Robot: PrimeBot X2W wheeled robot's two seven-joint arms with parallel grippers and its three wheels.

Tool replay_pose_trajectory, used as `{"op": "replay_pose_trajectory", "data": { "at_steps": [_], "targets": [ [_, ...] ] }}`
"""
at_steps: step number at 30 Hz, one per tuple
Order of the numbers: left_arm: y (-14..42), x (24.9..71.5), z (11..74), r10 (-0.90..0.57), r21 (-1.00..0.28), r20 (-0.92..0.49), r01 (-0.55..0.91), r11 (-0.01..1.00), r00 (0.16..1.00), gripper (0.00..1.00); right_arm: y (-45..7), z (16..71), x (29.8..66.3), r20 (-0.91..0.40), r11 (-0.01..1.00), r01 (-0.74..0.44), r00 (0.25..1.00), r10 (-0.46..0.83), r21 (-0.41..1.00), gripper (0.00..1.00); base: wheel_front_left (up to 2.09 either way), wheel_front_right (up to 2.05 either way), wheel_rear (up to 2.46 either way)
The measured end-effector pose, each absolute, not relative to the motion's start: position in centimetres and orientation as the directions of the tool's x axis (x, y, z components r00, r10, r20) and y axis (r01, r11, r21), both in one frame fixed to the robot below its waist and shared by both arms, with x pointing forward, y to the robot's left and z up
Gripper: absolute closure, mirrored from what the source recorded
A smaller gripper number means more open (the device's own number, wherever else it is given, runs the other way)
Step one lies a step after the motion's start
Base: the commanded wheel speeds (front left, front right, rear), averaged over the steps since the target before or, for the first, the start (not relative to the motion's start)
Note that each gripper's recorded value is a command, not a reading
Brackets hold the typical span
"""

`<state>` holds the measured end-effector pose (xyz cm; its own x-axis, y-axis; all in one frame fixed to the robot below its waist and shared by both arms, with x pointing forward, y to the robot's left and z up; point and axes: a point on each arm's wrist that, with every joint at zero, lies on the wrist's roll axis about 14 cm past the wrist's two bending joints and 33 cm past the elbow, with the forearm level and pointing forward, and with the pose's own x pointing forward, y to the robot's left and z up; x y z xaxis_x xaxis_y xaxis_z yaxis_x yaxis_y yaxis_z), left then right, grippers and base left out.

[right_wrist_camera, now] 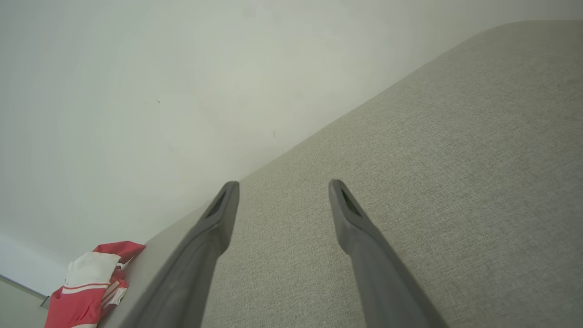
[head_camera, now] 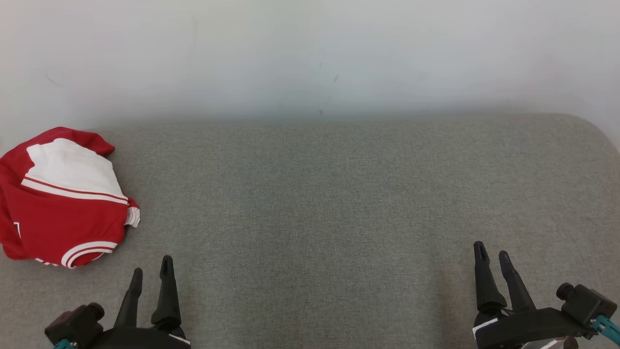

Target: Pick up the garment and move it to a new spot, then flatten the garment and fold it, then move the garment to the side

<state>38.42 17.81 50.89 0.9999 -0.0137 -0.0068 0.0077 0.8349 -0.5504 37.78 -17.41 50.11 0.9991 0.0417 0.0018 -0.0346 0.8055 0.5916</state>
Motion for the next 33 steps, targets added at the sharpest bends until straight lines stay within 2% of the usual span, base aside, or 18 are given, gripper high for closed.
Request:
{"op": "replay_pose_trajectory", "data": {
  "at_steps": [13,33],
  "targets": [
    [17.2,38.4,51.8,-0.049,-0.404,0.042,0.062,0.913,0.998,0.0,-16.7,50.5,37.7,0.027,0.889,-0.074,0.997,0.069,0.451,0.0,0.0,0.0,0.0],
    [17.7,38.2,52.4,-0.051,-0.22,0.086,0.069,0.973,0.995,0.0,-16.2,51.4,37.7,0.061,0.957,-0.11,0.993,0.097,0.27,0.0,0.0,0.0,0.0]
  ]
}}
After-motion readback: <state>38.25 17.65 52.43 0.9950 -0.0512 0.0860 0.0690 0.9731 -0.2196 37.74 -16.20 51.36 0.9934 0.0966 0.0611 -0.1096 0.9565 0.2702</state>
